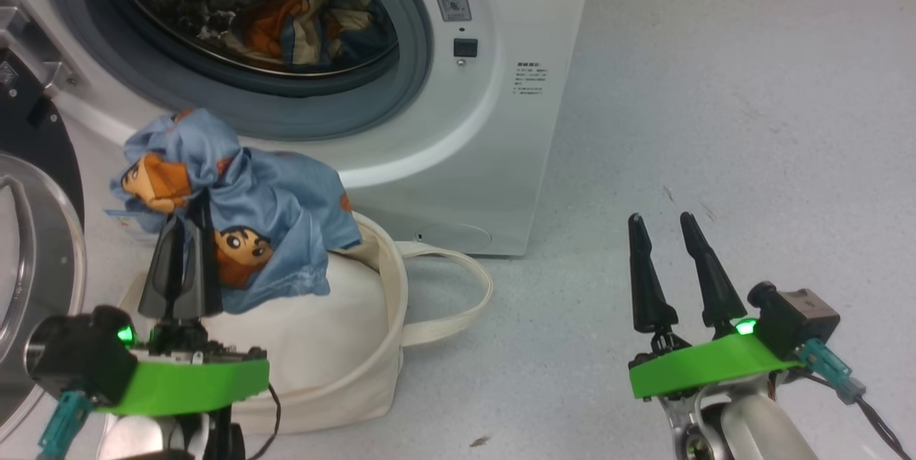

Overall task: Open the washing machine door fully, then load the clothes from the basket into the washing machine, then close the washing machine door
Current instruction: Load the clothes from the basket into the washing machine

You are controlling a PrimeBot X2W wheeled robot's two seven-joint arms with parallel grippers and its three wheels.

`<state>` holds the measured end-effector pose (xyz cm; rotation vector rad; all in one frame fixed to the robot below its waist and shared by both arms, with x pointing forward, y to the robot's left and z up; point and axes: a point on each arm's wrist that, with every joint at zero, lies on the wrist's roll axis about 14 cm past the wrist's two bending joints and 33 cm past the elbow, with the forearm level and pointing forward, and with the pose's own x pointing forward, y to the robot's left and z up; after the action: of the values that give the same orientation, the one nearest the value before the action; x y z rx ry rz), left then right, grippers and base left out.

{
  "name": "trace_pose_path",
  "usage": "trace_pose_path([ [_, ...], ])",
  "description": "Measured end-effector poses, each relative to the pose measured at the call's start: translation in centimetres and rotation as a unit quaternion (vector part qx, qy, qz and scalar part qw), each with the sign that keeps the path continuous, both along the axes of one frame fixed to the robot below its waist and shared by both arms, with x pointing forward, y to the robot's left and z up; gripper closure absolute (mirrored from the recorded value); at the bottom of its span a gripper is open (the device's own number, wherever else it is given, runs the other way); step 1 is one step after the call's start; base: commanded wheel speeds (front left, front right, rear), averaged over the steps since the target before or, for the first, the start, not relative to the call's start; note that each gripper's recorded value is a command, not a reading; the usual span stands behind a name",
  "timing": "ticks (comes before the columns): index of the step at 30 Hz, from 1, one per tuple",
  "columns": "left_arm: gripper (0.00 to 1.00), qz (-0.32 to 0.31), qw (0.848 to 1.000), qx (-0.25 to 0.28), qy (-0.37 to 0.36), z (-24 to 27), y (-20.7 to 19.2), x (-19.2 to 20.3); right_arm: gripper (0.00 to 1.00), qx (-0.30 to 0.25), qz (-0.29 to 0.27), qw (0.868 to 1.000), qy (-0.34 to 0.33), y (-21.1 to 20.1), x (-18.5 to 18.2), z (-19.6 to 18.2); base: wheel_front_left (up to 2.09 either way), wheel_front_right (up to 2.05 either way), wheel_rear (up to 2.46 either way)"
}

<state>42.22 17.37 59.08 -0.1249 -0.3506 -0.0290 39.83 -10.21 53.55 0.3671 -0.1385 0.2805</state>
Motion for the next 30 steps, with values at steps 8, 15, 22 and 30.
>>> trace_pose_path([
  [8, 1.00, 0.001, 1.000, -0.002, 0.006, -0.3, -0.2, -0.8, 0.00, 0.003, 0.000, 1.000, -0.004, 0.0, -0.4, 0.4, 0.00, 0.00, 0.00],
  [15, 1.00, -0.007, 1.000, -0.005, -0.002, 0.0, -0.7, 0.1, 0.00, 0.002, -0.003, 1.000, 0.015, -0.2, -0.1, -1.0, 0.00, 0.00, 0.00],
  [22, 1.00, -0.035, 0.999, 0.019, -0.010, 0.0, -2.5, 2.9, 0.00, 0.012, -0.013, 0.999, 0.036, -0.9, 0.9, -2.4, 0.00, 0.00, 0.00],
  [30, 1.00, -0.021, 0.998, 0.044, -0.035, -0.1, -1.8, 11.1, 0.00, 0.049, -0.031, 0.996, 0.063, -2.2, 4.6, -4.8, 0.00, 0.00, 0.00],
])
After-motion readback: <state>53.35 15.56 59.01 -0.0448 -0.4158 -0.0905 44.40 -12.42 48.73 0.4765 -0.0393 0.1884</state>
